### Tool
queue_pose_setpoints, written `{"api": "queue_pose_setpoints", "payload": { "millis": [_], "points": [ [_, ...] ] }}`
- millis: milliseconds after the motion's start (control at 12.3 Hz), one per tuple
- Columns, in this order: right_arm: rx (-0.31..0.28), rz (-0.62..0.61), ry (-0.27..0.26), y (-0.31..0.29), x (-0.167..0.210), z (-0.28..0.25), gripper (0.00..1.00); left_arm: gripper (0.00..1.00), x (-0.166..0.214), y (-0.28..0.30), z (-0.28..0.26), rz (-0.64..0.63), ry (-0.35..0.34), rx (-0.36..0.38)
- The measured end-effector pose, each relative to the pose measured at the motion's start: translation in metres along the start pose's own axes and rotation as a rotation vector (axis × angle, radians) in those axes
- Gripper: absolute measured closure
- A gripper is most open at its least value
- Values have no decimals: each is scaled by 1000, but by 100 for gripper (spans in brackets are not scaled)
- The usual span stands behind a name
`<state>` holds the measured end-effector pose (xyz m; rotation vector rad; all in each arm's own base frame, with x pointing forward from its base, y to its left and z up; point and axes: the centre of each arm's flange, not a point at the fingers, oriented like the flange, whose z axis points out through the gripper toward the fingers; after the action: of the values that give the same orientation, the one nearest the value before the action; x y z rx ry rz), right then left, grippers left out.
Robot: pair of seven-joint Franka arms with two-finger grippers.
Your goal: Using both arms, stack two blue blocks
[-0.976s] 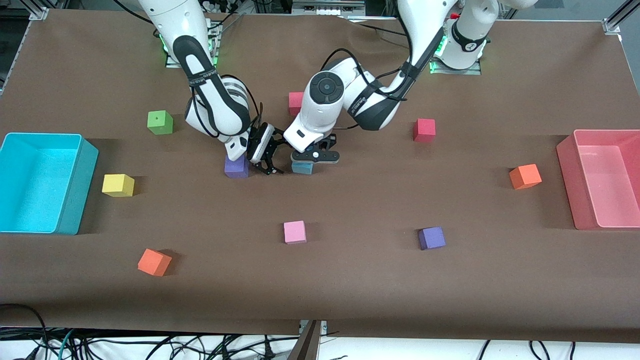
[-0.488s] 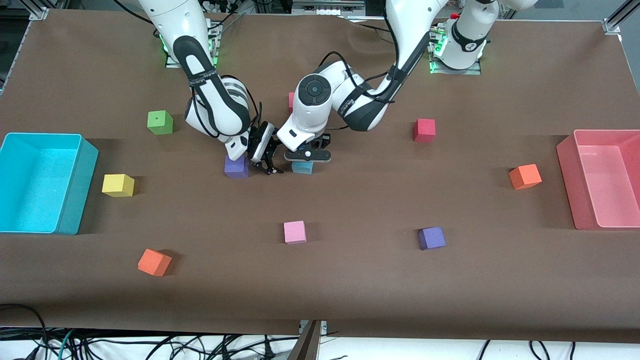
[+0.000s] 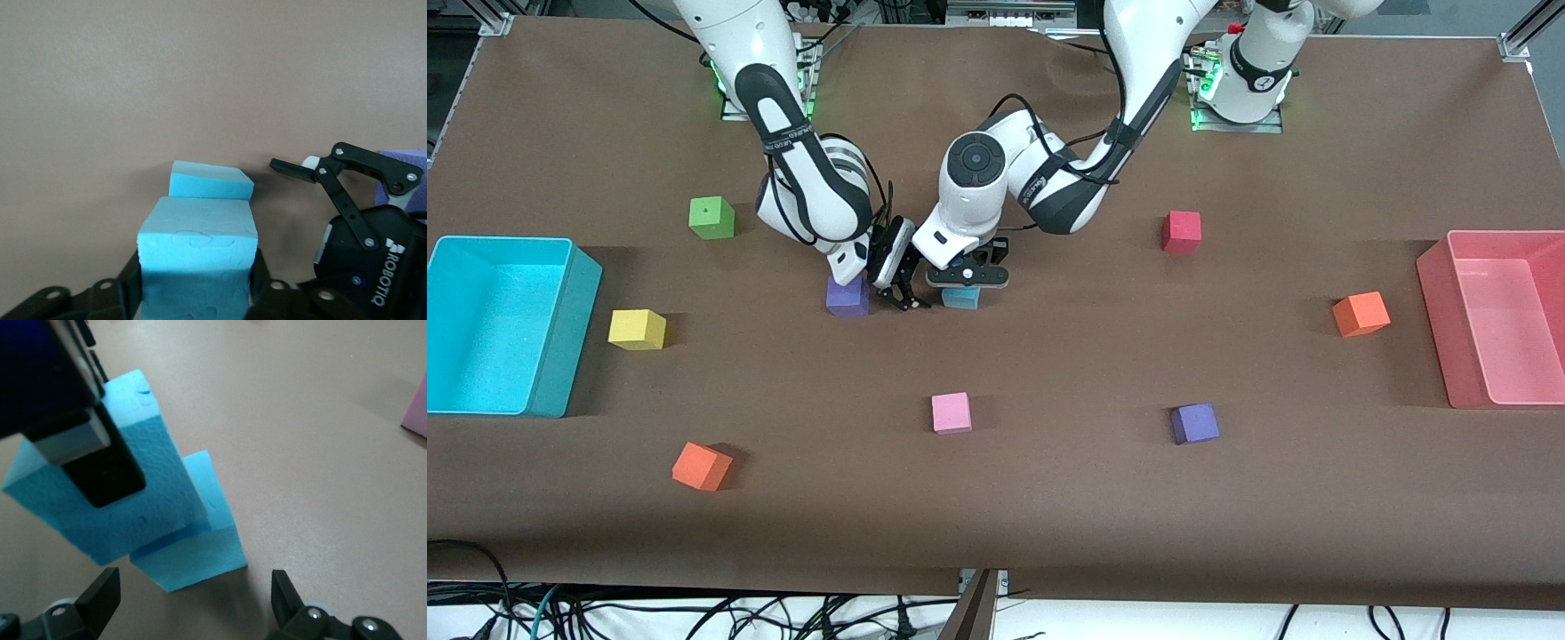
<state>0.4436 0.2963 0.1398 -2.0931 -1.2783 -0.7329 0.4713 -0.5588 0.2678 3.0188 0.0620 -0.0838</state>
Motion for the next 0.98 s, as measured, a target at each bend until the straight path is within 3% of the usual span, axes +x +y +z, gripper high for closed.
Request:
{"api": "queue_pose_setpoints", "payload": {
  "millis": [244,569,976],
  "points": [
    [0,-1,0,0,0,0,0,0,1,-1,1,11,15,15],
    [-5,0,0,3,-1,-2,0,0,7,2,-13,6,35,-1],
    [-19,9,-8,-5,-7,-29,0,0,30,-22,-82,-82,29,15]
  ]
}}
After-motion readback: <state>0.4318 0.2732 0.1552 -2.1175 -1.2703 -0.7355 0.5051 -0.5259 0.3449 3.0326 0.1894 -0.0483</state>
